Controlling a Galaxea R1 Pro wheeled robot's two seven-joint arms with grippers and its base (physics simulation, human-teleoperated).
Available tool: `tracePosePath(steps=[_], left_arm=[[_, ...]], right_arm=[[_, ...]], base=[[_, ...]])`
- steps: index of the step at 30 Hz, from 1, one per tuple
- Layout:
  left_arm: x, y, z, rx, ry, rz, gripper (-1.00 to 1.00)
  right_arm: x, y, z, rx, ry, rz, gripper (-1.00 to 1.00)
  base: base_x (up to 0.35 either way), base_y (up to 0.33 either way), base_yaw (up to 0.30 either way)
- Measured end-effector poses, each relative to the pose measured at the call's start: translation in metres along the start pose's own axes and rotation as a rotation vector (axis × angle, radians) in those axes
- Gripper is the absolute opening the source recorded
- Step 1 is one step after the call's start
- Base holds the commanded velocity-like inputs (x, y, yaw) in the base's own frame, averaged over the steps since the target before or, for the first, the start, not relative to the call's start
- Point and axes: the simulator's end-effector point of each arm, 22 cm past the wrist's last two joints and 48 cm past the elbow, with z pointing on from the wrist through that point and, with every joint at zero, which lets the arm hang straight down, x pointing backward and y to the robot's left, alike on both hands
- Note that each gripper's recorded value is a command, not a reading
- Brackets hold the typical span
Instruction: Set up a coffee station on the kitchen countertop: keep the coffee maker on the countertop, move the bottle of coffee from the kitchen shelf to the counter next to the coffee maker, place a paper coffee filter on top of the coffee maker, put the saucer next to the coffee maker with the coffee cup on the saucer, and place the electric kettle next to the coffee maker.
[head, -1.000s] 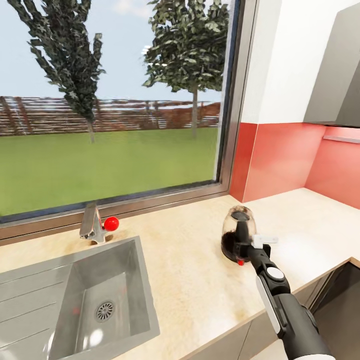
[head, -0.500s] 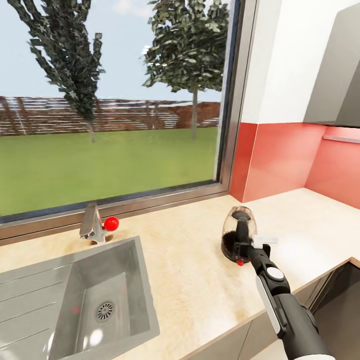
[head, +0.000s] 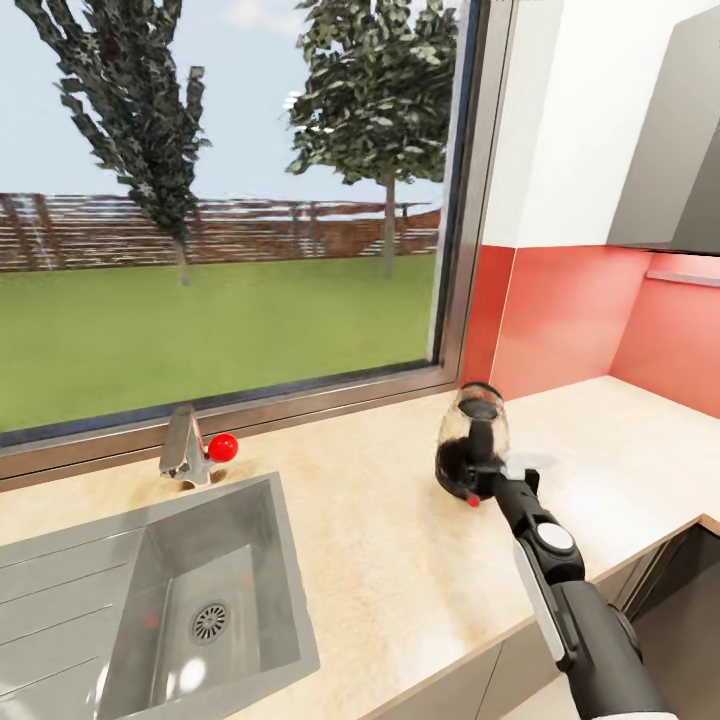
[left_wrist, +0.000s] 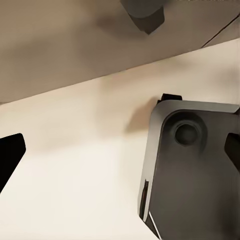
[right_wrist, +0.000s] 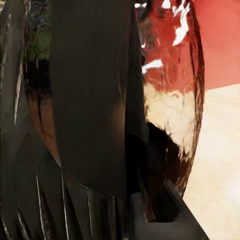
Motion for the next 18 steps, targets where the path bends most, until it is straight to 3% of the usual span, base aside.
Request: tracePosePath(steps=[1,3,5,7,10,13,18], left_arm=[[0.001,0.0,0.0,0.0,0.002,0.0,1.0],[0.004,0.0,-0.001,0.0,0.007,0.0,1.0],[0.007,-0.001,-0.001,0.001,0.013,0.0,1.0],[0.008,-0.001,-0.001,0.001,0.017,0.001,1.0],[0.008,0.001,-0.001,-0.002,0.018,-0.002,1.0],[0.008,0.001,-0.001,-0.002,0.018,-0.002,1.0],[0.008,0.001,-0.001,-0.002,0.017,-0.004,1.0]], right_arm=[[-0.007,0.01,-0.001,-0.031,-0.014,-0.001,-1.0],[-0.015,0.062,-0.009,-0.168,-0.032,-0.035,-1.0],[-0.015,0.076,-0.011,-0.2,-0.034,-0.055,-1.0],[-0.014,0.109,-0.019,-0.273,-0.038,-0.075,-1.0],[-0.013,0.141,-0.029,-0.34,-0.045,-0.103,-1.0],[-0.011,0.159,-0.036,-0.378,-0.046,-0.127,-1.0],[-0.01,0.163,-0.038,-0.388,-0.047,-0.137,-1.0]], base=[[0.0,0.0,0.0],[0.0,0.0,0.0],[-0.034,0.003,0.0],[-0.166,0.077,0.0],[-0.254,0.189,0.0],[-0.216,0.238,0.0],[-0.124,0.281,0.0]])
